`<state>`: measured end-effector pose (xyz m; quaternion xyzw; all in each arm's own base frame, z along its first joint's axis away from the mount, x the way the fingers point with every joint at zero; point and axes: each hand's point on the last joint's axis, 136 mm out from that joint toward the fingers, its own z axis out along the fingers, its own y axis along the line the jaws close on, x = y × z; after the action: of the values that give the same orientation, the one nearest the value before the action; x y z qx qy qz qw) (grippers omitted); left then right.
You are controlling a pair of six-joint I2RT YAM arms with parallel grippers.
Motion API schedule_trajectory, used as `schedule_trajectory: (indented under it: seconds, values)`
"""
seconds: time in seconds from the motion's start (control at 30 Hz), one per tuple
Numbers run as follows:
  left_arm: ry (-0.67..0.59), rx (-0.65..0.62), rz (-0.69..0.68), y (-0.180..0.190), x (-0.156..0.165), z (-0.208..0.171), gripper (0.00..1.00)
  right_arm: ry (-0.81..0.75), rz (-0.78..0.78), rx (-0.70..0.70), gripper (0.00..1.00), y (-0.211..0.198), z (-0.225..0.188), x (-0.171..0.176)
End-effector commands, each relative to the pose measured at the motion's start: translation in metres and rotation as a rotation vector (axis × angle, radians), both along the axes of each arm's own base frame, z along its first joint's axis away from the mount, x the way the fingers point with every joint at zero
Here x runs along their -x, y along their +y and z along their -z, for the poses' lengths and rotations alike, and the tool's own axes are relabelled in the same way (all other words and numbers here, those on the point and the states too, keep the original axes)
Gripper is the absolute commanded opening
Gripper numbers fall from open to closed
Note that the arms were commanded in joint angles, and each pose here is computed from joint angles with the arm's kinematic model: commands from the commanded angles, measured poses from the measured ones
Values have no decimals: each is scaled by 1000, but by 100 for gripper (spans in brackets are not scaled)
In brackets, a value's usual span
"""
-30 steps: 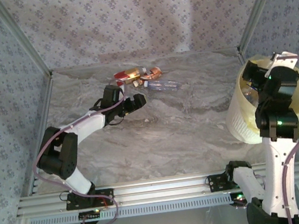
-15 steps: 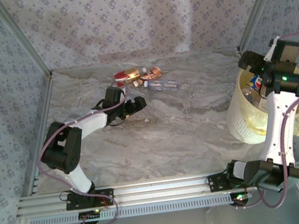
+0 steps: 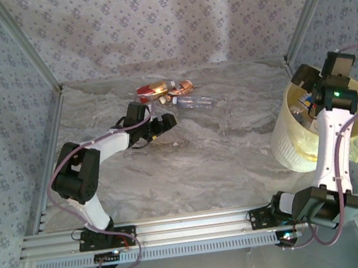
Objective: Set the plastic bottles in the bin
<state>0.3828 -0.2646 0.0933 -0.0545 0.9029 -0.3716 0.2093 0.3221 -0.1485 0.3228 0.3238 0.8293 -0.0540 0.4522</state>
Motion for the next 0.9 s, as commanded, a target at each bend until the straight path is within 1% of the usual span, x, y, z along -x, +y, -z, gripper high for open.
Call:
schedule_trajectory:
  seconds: [0.0, 0.07, 0.13, 0.23, 0.33, 0.4, 0.47, 0.57, 0.67, 0.73, 0.8, 0.87]
  values:
    - [-7, 26, 1, -2, -4, -12, 98, 37, 93, -26, 100, -12, 14, 17]
    - [-7, 27, 2, -3, -4, -14, 98, 12, 81, -26, 100, -9, 6, 18]
    - [-12, 26, 1, -3, -5, -16, 98, -46, 70, -22, 100, -4, -11, 18]
    - [-20, 27, -3, -2, -4, -19, 98, -136, -44, -45, 100, 21, -36, 13]
    - [-31, 34, -5, -1, -3, -24, 98, -211, -180, -34, 100, 52, -61, 9]
    - [-40, 30, -10, 2, -1, -26, 98, -234, -234, -34, 100, 64, -66, 5]
    - [-46, 18, -15, 6, 2, -26, 98, -241, -293, -65, 100, 78, -65, -1]
    - [-56, -7, -24, 12, 4, -27, 98, -260, -451, -99, 100, 117, -68, -13]
    - [-86, -25, -55, 20, 4, -34, 98, -290, -628, -71, 100, 168, -78, -23]
    - [-109, -39, -85, 29, 3, -39, 98, -344, -745, -39, 100, 204, -91, -32]
    - [-135, -56, -111, 37, 2, -45, 98, -359, -823, -32, 100, 231, -93, -40]
    - [-162, -74, -144, 47, 2, -52, 98, -350, -883, -35, 100, 254, -86, -51]
